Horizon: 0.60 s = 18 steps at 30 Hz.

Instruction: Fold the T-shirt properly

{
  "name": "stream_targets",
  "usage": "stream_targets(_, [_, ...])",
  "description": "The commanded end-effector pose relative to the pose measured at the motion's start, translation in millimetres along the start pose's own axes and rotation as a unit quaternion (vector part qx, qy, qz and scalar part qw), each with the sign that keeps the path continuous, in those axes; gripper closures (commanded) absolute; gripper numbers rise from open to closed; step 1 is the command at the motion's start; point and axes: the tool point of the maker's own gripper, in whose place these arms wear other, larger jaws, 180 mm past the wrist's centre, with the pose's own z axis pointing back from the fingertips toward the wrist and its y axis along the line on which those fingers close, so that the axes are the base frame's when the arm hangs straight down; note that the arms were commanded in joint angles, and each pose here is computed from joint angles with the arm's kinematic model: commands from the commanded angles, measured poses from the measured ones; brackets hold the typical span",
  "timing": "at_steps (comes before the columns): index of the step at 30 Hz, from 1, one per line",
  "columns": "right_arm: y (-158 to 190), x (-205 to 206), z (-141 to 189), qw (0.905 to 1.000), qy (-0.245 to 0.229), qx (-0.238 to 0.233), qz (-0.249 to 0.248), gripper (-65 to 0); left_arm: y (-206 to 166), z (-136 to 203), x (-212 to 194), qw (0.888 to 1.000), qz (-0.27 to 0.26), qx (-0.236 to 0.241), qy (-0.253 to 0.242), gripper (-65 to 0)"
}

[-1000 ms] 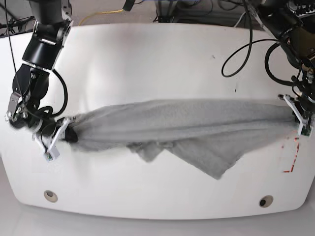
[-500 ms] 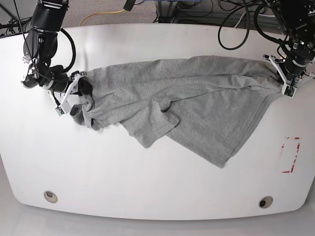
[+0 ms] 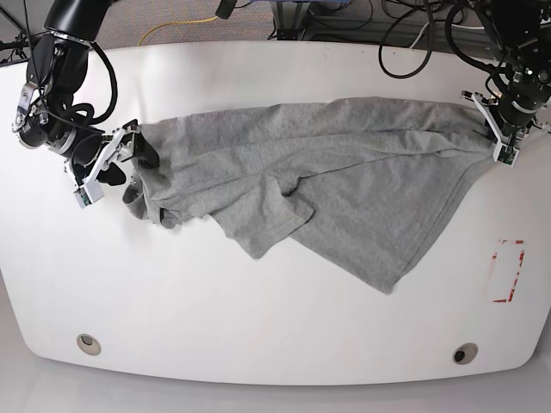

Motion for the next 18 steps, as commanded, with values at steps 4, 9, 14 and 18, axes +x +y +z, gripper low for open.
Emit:
stream_targets(4, [-2.1, 53.7, -7.2, 0.9982, -0.049, 0.012, 0.032, -49.5, 8.3, 4.8, 9.4, 1.0, -0.005, 0.012, -0.016, 0.0])
stream_targets(9, [5.3, 77.1, -40.5, 0.9972, -0.039, 0.054, 0.033, -49.5, 7.3, 4.6, 9.3, 1.0, -0.004, 0.012, -0.017, 0.0])
stream_targets(14, [16.6, 100.1, -74.3, 0.9943, -0.042, 0.096, 0.016, -49.5, 7.3, 4.6, 9.3, 1.0, -0.004, 0.012, -0.017, 0.0])
stream_targets(18, [26.1, 111.3, -101.6, 0.9927, -0.025, 0.115, 0.025, -49.5, 6.9, 4.5, 9.5, 1.0, -0.004, 0.011, -0.017, 0.0])
